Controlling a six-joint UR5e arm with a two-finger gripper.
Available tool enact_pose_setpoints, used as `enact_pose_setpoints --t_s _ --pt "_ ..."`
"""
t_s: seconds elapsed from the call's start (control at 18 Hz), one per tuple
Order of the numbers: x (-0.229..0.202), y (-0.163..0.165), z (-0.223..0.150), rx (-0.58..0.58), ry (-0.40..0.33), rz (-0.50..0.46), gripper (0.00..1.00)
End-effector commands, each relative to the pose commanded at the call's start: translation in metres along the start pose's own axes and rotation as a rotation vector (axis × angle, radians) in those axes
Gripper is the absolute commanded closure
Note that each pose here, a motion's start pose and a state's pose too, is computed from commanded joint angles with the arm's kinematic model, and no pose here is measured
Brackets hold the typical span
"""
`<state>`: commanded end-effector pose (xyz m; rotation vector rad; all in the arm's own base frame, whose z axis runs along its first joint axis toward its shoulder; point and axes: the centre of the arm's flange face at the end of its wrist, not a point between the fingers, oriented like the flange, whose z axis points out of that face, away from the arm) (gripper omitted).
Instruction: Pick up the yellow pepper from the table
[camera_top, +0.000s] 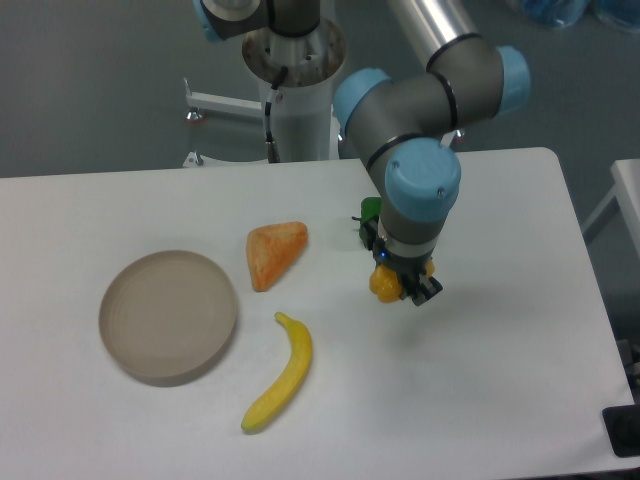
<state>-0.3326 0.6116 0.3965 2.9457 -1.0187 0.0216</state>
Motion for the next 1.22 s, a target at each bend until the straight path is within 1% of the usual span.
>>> enact_pose_setpoints --t_s 0.17,0.33,0.44,0.56,0.83,1.22 --pt "-0.007 0.017 -0.003 0.007 -0.003 -0.015 0.75" --pt "-0.011 0.031 -0.009 0.014 -0.013 0.047 0.75" --pt "-0.014 0.04 -0.011 0.019 -0.017 0.055 0.75" --pt "-0.013 0.039 -0.008 0.021 -0.009 0.057 0.75" --pt "-0.016 0.038 0.001 0.017 -0.001 0.095 0.75" --pt "-0.016 0.039 0.007 0.01 0.006 0.095 0.75"
